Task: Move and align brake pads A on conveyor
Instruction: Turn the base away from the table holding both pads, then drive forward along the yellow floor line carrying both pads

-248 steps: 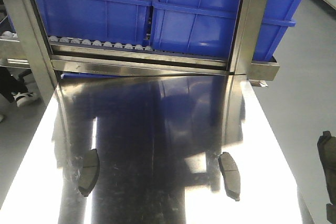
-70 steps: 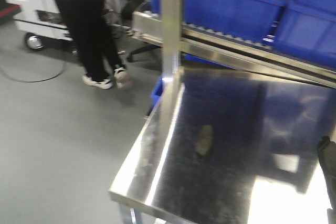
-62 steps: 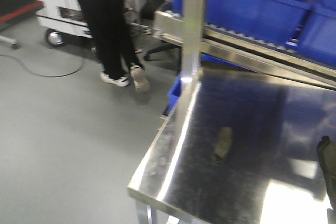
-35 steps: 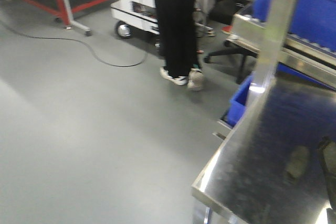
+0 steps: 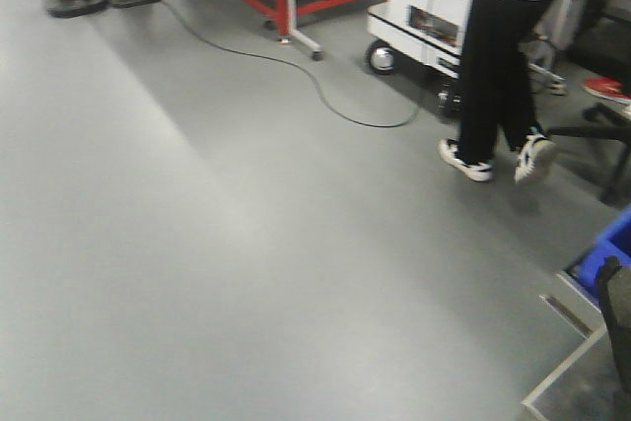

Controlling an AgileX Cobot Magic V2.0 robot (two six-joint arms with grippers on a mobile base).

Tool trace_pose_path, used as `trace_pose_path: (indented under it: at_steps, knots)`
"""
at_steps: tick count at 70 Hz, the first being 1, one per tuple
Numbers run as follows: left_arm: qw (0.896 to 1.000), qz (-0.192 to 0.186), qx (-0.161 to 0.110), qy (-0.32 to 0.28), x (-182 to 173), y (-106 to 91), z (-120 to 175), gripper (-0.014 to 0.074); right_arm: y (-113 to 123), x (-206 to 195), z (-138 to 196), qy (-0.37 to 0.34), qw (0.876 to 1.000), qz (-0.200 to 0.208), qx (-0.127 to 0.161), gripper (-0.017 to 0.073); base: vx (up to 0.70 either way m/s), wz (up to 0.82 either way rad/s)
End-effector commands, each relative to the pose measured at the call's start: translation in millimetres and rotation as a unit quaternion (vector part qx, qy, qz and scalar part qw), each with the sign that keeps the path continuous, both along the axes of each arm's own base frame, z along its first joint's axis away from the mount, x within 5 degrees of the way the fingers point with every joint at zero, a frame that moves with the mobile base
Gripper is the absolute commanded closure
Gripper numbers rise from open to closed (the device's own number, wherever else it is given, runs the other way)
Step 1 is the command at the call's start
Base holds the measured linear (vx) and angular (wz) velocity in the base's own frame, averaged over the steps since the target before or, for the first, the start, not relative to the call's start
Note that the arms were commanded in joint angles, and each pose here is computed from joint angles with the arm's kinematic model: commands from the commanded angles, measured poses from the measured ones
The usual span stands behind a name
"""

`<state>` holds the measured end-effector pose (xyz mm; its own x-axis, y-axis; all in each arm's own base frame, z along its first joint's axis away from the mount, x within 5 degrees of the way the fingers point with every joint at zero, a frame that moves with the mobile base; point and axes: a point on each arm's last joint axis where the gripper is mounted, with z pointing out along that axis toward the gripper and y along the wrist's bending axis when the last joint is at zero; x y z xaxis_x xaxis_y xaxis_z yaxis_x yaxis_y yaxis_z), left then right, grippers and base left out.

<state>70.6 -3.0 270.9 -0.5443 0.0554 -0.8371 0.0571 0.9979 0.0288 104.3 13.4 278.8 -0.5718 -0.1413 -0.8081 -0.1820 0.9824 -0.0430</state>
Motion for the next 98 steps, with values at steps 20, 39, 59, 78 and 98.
trace_pose_path:
  at_steps: [20, 39, 59, 78, 98]
  knots:
    - [0.999, 0.0, -0.007, -0.052, 4.1, -0.7, 15.1, 0.0437, -0.7, 4.8, 16.2, -0.055, 0.998, -0.005, 0.003, 0.0322, 0.02, 0.61]
    - [0.999, 0.0, -0.007, -0.052, 4.1, -0.7, 15.1, 0.0437, -0.7, 4.8, 16.2, -0.055, 0.998, -0.005, 0.003, 0.0322, 0.03, 0.66]
    - [0.999, 0.0, -0.007, -0.052, 4.1, -0.7, 15.1, 0.0437, -0.7, 4.8, 16.2, -0.055, 0.998, -0.005, 0.003, 0.0322, 0.04, 0.52]
    - [0.999, 0.0, -0.007, -0.052, 4.0, -0.7, 15.0, 0.0437, -0.7, 4.8, 16.2, -0.055, 0.998, -0.005, 0.003, 0.0322, 0.1, 0.27]
    - [0.999, 0.0, -0.007, -0.052, 4.0, -0.7, 15.0, 0.0437, -0.7, 4.8, 16.2, -0.055, 0.998, -0.005, 0.003, 0.0322, 0.21, 0.16]
